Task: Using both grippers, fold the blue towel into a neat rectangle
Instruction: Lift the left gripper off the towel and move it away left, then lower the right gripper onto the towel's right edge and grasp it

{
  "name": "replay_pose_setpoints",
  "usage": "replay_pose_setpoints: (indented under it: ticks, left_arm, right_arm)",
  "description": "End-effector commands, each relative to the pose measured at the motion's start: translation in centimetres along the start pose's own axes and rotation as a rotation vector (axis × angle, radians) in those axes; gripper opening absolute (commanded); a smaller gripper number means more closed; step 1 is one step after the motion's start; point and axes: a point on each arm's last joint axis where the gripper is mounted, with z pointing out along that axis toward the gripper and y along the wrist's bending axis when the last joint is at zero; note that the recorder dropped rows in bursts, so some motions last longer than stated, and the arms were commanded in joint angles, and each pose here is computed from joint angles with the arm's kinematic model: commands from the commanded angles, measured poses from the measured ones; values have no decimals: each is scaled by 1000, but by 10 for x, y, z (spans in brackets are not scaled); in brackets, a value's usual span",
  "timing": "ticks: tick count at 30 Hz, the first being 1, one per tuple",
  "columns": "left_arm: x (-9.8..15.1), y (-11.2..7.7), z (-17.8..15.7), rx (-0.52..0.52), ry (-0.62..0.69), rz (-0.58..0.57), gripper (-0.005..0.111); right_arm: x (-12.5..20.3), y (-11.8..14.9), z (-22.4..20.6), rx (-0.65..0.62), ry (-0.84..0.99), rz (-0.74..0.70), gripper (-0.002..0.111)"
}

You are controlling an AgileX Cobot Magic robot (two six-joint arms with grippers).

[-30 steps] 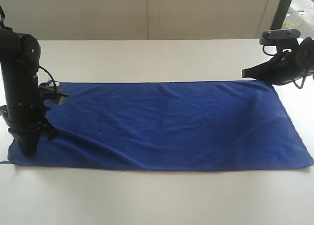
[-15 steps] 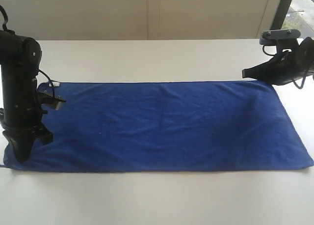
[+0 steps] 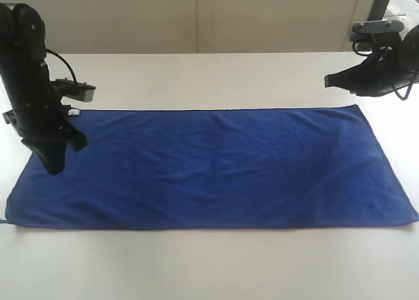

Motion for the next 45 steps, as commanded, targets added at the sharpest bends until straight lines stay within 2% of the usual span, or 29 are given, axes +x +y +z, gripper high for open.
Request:
replay_pose_setpoints:
  ticks: [1,3,7,10,13,15,18,23,30,39,41,45]
  left_arm:
    - [-1,1,-26,-61,-130,-18,0]
    - [2,8,-34,-93,-178,-51,0]
    - [22,47,-41,-84,-193,-211,0]
    - [45,74,-43,9,-179,-337,0]
    - [58,83,-49,98,-264,-390,0]
    - [62,78,-54,128,-334,-385,0]
    - [69,66,-62,98,-428,-386,0]
    - [97,37,-73,34,-527,-374,0]
    - [141,7,-57,-48,-610,-352,0]
    - [172,-11,-43,-163,-772,-388,0]
    - [174,-12,-45,-177,-795,-388,0]
    - [174,-13,-46,-180,-800,-387,0]
  right_arm:
    - [-15,1,-20,-26,71,-14,0]
    - [-23,-3,-31,-33,93,20,0]
    - [-38,-25,-56,-34,95,93,0]
    - [-34,-44,-64,-41,155,114,0]
    - [-18,-57,-70,-78,295,146,0]
    - [-12,-61,-73,-85,336,158,0]
    - [-8,-59,-80,-90,352,157,0]
    - [-2,-53,-93,-95,357,153,0]
    - [13,-50,-96,-92,365,166,0]
    - [28,-42,-78,-114,382,181,0]
    - [33,-42,-70,-115,401,185,4]
    - [44,-42,-56,-120,445,193,21]
